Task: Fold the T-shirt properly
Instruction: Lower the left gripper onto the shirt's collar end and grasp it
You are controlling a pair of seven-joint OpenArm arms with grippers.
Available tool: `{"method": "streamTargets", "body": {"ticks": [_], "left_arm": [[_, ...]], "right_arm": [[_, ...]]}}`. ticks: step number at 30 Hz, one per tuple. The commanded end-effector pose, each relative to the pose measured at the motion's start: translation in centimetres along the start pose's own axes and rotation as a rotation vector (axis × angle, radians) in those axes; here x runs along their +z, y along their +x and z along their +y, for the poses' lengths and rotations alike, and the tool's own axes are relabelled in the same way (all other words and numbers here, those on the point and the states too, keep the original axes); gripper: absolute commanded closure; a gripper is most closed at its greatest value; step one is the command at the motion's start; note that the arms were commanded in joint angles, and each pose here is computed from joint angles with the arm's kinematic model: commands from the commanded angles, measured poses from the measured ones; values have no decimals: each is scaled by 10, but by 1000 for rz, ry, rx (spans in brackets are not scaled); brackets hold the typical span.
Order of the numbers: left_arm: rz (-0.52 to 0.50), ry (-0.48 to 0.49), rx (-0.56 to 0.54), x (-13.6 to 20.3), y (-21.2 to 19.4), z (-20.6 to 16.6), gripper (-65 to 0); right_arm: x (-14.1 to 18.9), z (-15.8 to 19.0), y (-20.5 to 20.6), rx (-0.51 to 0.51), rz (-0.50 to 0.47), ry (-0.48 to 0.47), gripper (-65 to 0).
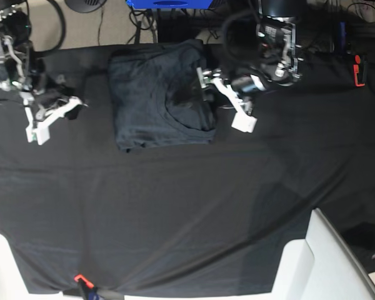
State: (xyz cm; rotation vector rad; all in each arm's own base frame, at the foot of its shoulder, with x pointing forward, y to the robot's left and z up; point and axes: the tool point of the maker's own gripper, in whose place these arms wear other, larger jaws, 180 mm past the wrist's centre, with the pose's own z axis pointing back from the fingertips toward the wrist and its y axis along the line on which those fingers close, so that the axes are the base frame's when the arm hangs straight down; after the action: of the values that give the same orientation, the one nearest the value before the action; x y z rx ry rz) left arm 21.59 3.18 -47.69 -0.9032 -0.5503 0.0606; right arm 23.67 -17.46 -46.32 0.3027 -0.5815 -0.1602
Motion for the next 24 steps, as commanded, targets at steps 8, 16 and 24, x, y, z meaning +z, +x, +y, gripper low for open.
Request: {"method": "streamTargets", "body": {"ticks": [8, 16, 24], "left_arm": [[170, 33, -9, -8, -39, 4, -589], [153, 28, -19, -10, -28, 3, 0], [136, 18, -52, -14, -11, -1, 0]], "right_arm": [[9, -23, 10, -23, -48, -3, -14], [8, -27, 5, -32, -34, -12, -15], [7, -28, 5, -33, -34, -14, -15]]}}
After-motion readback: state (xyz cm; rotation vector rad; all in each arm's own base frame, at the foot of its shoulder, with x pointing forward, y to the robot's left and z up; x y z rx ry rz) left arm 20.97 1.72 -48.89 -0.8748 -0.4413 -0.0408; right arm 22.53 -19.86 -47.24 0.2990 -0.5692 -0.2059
